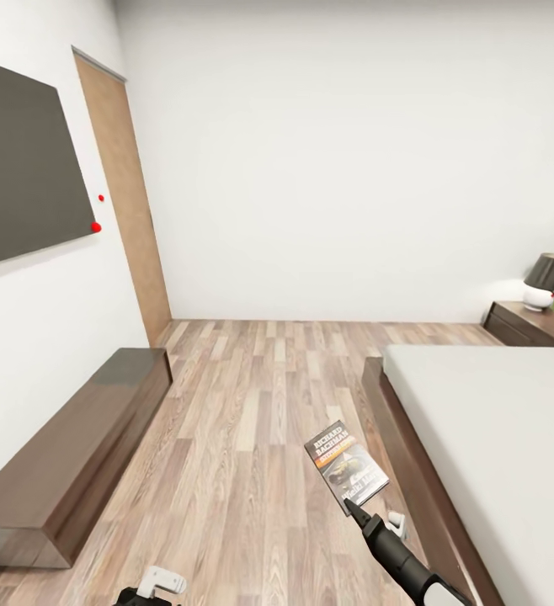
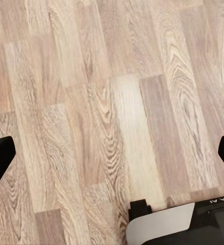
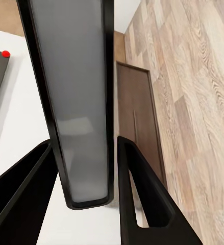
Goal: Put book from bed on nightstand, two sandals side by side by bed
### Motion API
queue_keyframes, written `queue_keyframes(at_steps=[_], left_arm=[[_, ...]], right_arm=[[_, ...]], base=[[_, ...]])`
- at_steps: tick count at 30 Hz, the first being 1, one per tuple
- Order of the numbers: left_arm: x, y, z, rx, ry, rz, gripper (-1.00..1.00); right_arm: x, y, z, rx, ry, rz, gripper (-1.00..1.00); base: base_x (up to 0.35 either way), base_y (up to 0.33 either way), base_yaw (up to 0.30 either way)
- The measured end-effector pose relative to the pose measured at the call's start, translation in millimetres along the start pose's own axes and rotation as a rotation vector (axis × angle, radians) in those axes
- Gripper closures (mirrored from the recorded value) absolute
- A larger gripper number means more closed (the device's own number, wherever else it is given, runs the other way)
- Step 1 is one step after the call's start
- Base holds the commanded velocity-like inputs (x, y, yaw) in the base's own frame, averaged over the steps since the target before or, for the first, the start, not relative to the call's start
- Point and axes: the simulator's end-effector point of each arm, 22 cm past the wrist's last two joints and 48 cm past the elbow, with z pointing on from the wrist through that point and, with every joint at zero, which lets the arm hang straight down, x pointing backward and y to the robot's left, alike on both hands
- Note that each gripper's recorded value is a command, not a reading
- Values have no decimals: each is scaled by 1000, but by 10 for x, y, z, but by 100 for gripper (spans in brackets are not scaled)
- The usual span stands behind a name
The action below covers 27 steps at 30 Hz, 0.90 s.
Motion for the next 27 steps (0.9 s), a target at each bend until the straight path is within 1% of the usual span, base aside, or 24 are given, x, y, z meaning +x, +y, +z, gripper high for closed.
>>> queue_keyframes(at_steps=[27], left_arm=[[0, 0, 0, 0, 0, 0, -100]], right_arm=[[-18, -11, -12, 2, -1, -3, 100]], base=[[314, 117, 0]])
